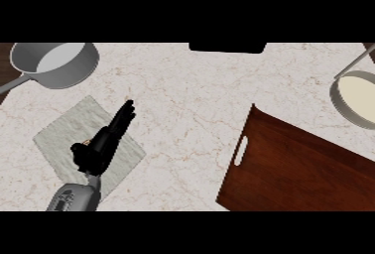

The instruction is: Pick the can from the tray and place it in the tiered basket

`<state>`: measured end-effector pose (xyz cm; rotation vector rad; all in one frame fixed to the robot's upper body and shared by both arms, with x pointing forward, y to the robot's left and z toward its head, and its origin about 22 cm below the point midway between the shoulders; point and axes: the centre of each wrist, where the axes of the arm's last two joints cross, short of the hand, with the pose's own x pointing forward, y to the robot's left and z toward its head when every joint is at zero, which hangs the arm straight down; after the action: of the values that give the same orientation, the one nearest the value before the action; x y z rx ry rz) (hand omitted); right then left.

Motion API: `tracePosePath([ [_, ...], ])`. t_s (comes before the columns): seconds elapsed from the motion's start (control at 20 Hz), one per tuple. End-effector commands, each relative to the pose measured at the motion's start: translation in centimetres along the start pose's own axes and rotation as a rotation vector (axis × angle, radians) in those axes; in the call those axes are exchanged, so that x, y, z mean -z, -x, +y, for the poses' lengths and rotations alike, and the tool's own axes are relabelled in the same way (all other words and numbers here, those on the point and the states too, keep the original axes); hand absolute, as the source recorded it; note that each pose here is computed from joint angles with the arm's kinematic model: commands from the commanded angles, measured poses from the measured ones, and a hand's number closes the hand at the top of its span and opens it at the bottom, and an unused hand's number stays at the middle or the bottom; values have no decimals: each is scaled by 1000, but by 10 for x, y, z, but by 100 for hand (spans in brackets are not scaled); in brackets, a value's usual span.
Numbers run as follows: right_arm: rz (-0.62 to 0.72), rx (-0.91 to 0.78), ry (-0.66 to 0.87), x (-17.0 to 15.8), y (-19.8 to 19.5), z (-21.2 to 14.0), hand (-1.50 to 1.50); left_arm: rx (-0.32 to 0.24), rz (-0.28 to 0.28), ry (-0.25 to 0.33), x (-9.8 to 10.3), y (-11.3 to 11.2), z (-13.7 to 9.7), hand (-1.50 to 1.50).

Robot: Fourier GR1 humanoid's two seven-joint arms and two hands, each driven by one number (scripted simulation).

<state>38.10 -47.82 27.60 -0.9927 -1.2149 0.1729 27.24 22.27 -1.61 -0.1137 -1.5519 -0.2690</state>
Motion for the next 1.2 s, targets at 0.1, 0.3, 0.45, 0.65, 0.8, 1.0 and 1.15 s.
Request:
tracePosePath([
  [0.1, -1, 95, -65, 8, -11, 37, 150, 17, -15, 6, 7, -3, 7, 0],
  [0.3, 66, 185, -130, 9, -14, 34, 150, -20, -13, 10, 1, -1, -8, 0],
  [0.45, 249, 328, -224, 11, -15, 41, 150, 1, -9, 5, 8, -11, -2, 0],
  [0.65, 263, 455, -239, 12, 2, 37, -150, 2, 13, -8, -10, 2, 1, 0],
  [0.8, 232, 493, -179, 10, 1, 13, -150, -18, 9, -21, -2, -4, 10, 0],
  [1.0, 206, 476, 65, 8, 13, 8, -150, 4, 3, -8, -6, 6, 3, 0],
  [1.15, 234, 419, 252, 4, 17, -27, -150, -9, 1, -40, 1, -3, 1, 0],
])
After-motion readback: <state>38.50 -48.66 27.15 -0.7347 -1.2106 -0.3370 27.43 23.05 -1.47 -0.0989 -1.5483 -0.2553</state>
